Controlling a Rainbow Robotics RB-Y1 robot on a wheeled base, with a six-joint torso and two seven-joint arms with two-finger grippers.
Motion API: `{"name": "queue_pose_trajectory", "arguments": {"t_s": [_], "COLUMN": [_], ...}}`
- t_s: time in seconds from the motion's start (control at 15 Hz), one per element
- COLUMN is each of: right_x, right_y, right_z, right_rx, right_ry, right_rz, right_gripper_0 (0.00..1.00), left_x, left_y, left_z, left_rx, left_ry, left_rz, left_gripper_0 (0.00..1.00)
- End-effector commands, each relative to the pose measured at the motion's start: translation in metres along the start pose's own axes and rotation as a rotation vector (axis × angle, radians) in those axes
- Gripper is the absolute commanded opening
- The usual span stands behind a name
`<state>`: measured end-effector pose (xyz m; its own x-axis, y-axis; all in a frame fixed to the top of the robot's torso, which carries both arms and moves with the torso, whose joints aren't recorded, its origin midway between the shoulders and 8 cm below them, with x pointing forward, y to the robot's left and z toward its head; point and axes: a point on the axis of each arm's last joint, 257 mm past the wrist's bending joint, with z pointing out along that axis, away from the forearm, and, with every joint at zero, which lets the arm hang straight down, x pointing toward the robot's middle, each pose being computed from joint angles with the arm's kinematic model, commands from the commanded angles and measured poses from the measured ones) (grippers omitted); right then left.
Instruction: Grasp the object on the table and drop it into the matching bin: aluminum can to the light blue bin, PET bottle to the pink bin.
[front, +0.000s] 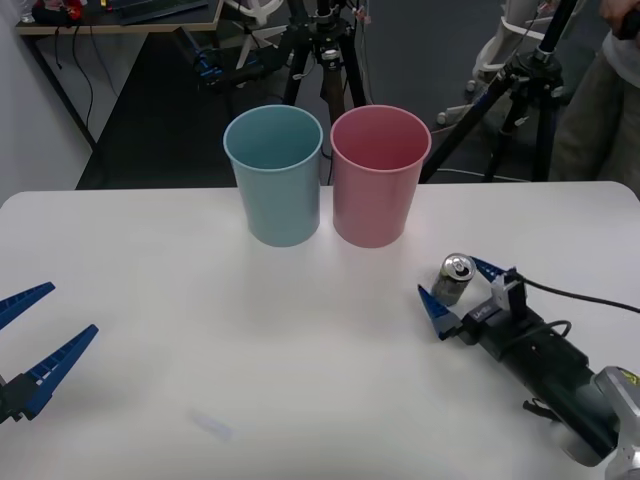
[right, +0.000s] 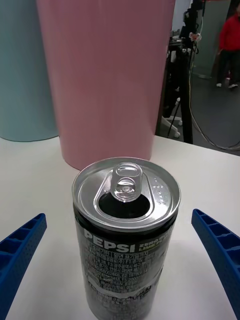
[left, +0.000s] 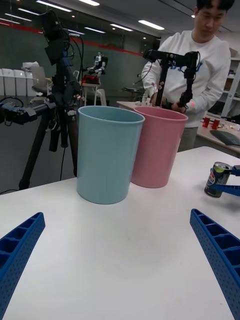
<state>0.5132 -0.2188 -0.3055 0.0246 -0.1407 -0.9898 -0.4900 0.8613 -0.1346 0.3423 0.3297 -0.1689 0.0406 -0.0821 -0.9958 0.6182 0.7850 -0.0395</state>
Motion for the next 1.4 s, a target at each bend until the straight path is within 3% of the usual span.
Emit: {"name": "queue_pose_trajectory", "arguments": {"t_s": [0.07, 0.4, 0.47, 0.53, 0.6, 1.4], "right_x": [-0.0006, -0.0013, -0.0006, -0.0006, -0.0006, -0.0093], "right_y": [-0.0008, -0.0001, 0.0000, 0.0000, 0.0007, 0.0003], "right_z": [0.0081, 0.0146, 0.0141, 0.0141, 0.0144, 0.0069], "right_rx": [-0.009, -0.012, -0.012, -0.012, -0.012, -0.030], "right_ry": [-0.003, -0.003, -0.002, -0.002, -0.002, -0.038], "right_rz": [0.005, 0.014, 0.013, 0.013, 0.015, 0.023], "right_gripper_0": [1.00, 1.00, 0.89, 0.13, 0.00, 0.00], "left_x": [0.0000, 0.0000, 0.0000, 0.0000, 0.0000, 0.0000], "left_y": [0.0000, 0.0000, 0.0000, 0.0000, 0.0000, 0.0000], "left_z": [0.0000, 0.0000, 0.0000, 0.0000, 0.0000, 0.0000], "left_rx": [0.000, 0.000, 0.000, 0.000, 0.000, 0.000], "left_ry": [0.000, 0.000, 0.000, 0.000, 0.000, 0.000], "left_rz": [0.000, 0.000, 0.000, 0.000, 0.000, 0.000], "left_gripper_0": [1.00, 1.00, 1.00, 1.00, 1.00, 1.00]}}
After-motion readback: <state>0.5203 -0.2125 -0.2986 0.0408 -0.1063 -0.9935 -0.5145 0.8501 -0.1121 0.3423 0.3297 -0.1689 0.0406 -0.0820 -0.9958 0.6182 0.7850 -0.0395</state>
